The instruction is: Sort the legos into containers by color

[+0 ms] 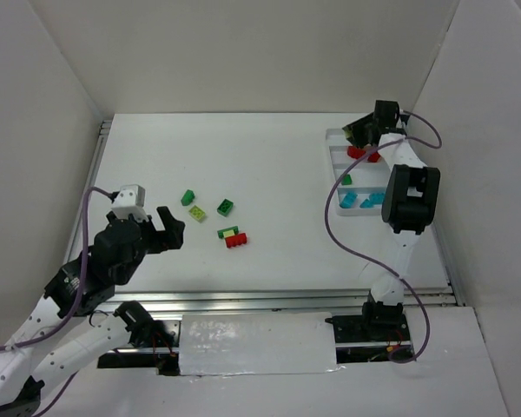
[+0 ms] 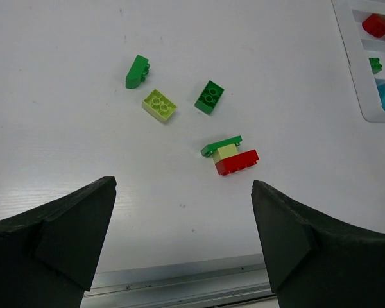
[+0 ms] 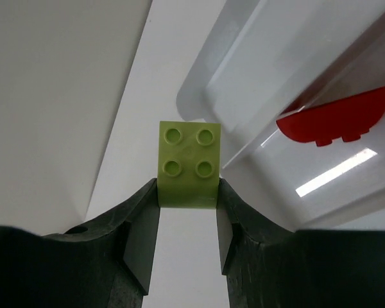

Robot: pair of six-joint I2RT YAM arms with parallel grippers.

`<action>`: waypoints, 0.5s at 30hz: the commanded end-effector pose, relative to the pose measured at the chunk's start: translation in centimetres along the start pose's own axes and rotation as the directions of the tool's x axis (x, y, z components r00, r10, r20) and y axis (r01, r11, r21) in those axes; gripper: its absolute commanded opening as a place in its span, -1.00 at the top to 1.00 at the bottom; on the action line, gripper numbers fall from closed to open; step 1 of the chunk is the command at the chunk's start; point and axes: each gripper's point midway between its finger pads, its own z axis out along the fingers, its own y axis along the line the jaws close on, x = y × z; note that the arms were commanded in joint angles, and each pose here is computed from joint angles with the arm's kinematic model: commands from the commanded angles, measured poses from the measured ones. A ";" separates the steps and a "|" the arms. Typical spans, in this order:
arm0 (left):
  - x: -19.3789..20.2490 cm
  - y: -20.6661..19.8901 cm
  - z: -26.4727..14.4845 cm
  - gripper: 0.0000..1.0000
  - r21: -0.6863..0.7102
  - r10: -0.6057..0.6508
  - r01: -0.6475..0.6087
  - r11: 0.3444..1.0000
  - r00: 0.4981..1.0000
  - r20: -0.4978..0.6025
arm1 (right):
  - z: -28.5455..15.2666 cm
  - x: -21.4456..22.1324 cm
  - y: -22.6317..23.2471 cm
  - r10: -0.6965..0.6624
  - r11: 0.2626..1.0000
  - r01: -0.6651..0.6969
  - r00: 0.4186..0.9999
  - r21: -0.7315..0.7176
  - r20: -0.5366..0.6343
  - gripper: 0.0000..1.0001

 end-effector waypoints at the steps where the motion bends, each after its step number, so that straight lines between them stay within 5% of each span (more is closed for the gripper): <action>1: -0.9 -1.4 0.2 -0.99 0.055 0.042 -0.042 0.998 0.999 0.014 | 0.0 -2.1 2.0 0.061 0.998 -0.061 0.998 -0.008 -0.005 0.92; 15: -0.1 -1.9 0.6 -0.99 0.076 0.073 -0.071 0.995 0.997 -0.021 | 3.7 -4.3 -0.3 0.190 0.981 -0.191 0.982 0.034 0.015 0.57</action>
